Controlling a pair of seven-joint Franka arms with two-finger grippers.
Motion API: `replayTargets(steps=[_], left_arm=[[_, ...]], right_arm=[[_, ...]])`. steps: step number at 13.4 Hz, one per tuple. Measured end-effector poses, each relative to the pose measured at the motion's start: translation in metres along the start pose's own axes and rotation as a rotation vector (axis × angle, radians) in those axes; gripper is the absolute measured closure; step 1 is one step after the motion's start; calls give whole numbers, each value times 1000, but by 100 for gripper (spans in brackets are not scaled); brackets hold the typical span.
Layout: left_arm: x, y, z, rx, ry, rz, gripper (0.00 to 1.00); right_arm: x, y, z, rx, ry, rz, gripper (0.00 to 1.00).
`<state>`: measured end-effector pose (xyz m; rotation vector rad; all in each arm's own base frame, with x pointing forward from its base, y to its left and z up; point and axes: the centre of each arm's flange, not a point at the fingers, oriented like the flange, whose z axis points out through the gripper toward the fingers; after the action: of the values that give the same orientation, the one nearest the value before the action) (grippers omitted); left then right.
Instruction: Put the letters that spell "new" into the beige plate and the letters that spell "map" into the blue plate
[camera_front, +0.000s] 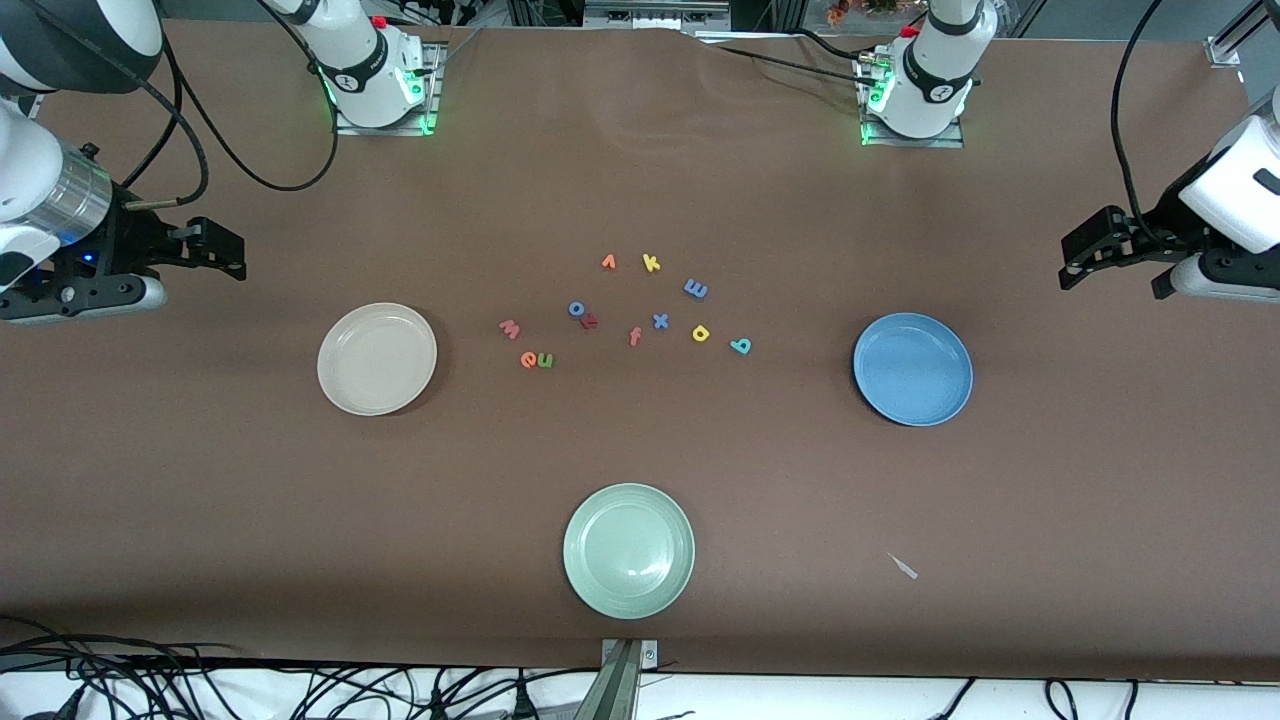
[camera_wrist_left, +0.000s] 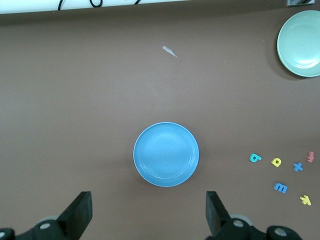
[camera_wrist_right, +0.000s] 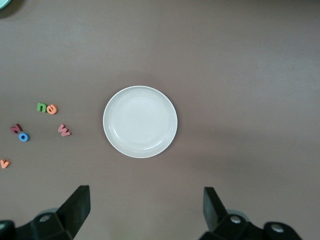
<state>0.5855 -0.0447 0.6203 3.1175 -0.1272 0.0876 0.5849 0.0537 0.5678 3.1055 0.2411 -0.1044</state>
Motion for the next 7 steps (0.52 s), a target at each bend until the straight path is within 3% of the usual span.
replayTargets(steps=[7], left_arm=[[9, 4, 24, -4, -38, 8, 0]], right_arm=[[0, 0, 0, 0, 3, 0, 0]])
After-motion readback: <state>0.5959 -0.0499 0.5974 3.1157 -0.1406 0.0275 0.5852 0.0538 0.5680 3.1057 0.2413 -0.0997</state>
